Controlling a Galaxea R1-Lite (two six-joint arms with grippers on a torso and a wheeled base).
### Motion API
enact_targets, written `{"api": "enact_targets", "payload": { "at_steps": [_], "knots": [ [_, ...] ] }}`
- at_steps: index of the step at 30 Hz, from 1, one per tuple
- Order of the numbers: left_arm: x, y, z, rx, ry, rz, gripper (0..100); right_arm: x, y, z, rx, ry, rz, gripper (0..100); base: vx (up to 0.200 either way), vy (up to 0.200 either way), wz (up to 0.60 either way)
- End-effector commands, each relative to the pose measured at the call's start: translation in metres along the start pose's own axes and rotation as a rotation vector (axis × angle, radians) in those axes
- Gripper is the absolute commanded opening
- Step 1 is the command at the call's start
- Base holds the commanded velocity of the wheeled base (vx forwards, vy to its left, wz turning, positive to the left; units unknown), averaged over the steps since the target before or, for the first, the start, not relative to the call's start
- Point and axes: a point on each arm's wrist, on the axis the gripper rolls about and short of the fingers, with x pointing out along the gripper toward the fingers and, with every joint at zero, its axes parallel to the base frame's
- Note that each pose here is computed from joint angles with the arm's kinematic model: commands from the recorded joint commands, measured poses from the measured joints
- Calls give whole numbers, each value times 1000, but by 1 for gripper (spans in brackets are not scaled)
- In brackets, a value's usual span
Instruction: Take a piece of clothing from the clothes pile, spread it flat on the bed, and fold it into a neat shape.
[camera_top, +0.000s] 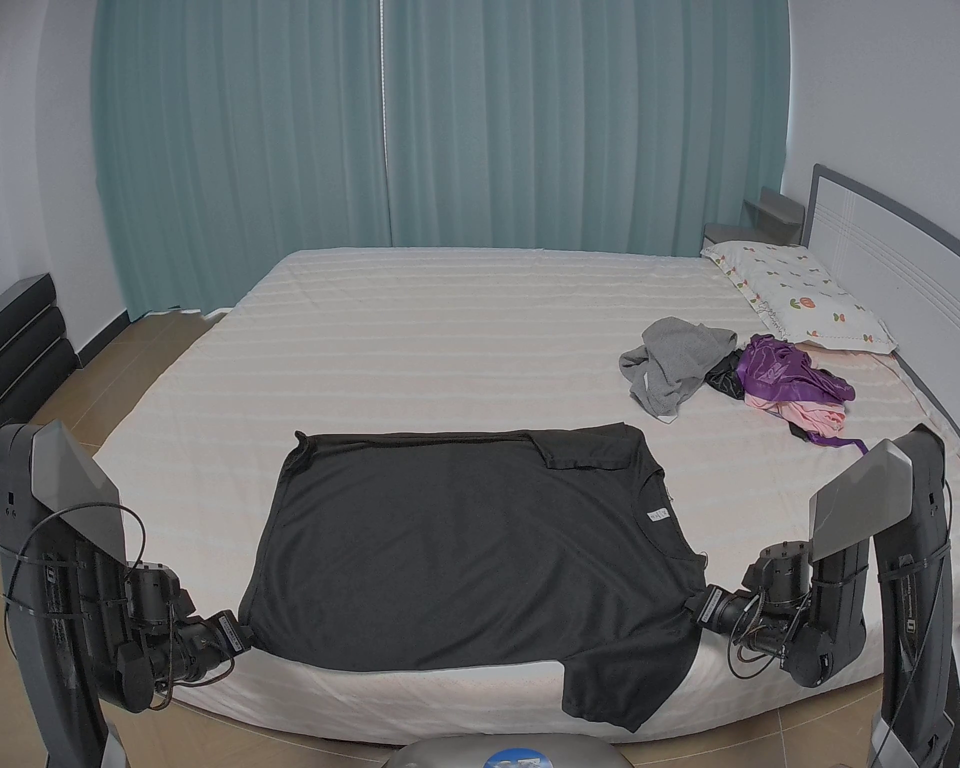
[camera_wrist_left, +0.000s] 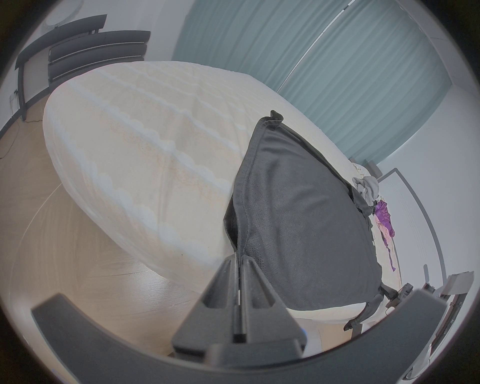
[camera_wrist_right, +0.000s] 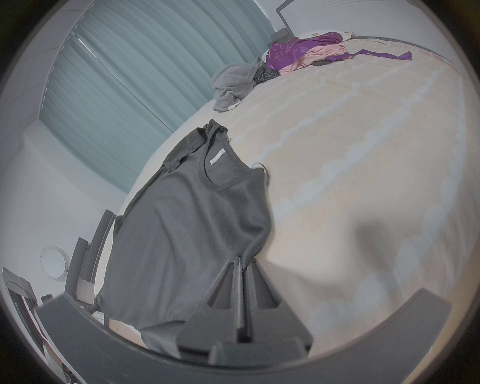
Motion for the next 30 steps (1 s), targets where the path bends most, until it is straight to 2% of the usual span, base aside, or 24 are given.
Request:
{"api": "enact_targets", "payload": {
  "at_steps": [1,8,16,17,25,30],
  "knots": [
    [1,0,2,0,-14,-11,0,11,4,17,7,-80,39,0,0,0,0],
    [2,-1,3,-35,-16,-25,0,25,15,36,1,-160,93,0,0,0,0],
    [3,-1,4,-46,-19,-28,0,40,17,40,2,-133,79,0,0,0,0],
    [3,-1,4,-46,-19,-28,0,40,17,40,-1,-129,82,100,0,0,0],
    [3,-1,4,-46,-19,-28,0,20,15,47,-1,-127,93,100,0,0,0],
    [3,-1,4,-46,-19,-28,0,-16,8,33,-46,-20,141,100,0,0,0]
  ]
}}
